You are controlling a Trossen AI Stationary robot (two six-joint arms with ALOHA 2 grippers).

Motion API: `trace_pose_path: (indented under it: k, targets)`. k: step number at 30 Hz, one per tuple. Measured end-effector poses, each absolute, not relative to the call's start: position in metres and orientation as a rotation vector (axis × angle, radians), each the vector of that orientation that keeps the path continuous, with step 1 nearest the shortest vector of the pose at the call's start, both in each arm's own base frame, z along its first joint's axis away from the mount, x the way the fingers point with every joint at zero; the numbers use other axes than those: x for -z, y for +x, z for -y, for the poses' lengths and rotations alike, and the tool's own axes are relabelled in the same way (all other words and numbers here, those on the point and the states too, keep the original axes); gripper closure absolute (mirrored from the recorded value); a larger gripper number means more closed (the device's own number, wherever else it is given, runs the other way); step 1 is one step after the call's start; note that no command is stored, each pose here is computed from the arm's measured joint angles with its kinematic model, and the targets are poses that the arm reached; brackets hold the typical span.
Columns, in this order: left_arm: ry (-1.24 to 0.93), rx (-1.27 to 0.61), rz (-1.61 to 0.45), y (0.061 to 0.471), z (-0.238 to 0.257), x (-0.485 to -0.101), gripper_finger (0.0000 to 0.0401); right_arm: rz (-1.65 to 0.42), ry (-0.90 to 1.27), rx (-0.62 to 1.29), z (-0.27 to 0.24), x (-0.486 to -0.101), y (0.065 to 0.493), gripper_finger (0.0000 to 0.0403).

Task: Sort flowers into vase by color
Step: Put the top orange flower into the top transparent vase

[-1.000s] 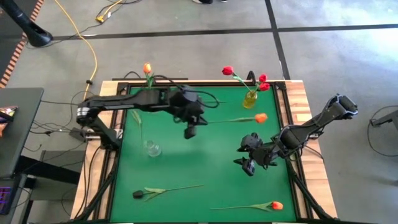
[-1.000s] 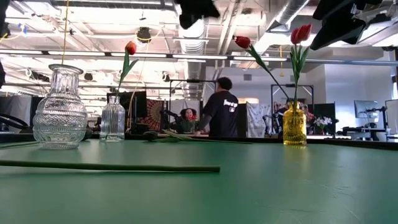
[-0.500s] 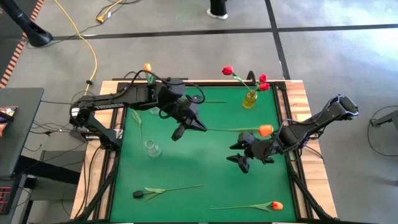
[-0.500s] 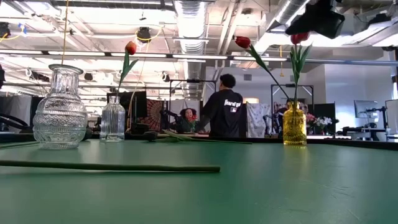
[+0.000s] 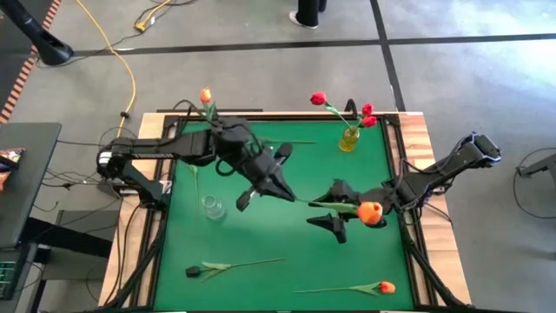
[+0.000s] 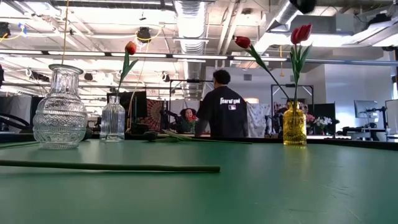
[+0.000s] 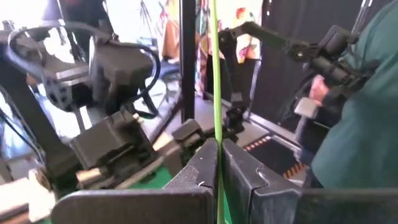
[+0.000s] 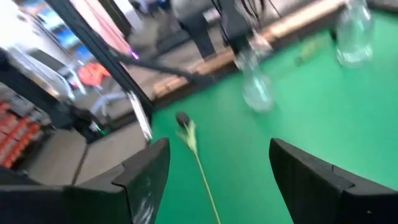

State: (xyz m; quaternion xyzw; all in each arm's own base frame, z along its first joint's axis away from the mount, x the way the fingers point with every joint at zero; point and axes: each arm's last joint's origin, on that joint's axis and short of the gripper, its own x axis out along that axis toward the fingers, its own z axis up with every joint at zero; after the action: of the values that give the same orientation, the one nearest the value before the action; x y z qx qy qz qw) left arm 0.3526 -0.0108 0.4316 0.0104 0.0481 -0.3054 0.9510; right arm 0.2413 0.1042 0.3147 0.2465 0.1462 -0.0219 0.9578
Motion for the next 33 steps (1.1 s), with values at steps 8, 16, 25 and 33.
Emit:
trace_pose_path:
  k: [8, 16, 25, 33]
  targets:
    - [0.009, 0.64, -0.114, 0.369, 0.023, -0.417, 0.0401, -0.006, 0.414, -0.044, -0.105, -0.345, 0.246, 0.0104]
    - [-0.017, 0.647, -0.115, 0.383, 0.026, -0.407, 0.0401, 0.084, 0.324, -0.074, -0.106, -0.356, 0.242, 0.0104]
    - [-0.037, 0.621, 0.026, 0.384, 0.026, -0.422, 0.0401, 0.091, 0.327, -0.079, -0.106, -0.357, 0.241, 0.0104]
    - [-0.1, 0.562, 0.06, 0.38, 0.024, -0.431, 0.0401, 0.1, 0.246, -0.111, -0.113, -0.358, 0.238, 0.0104]
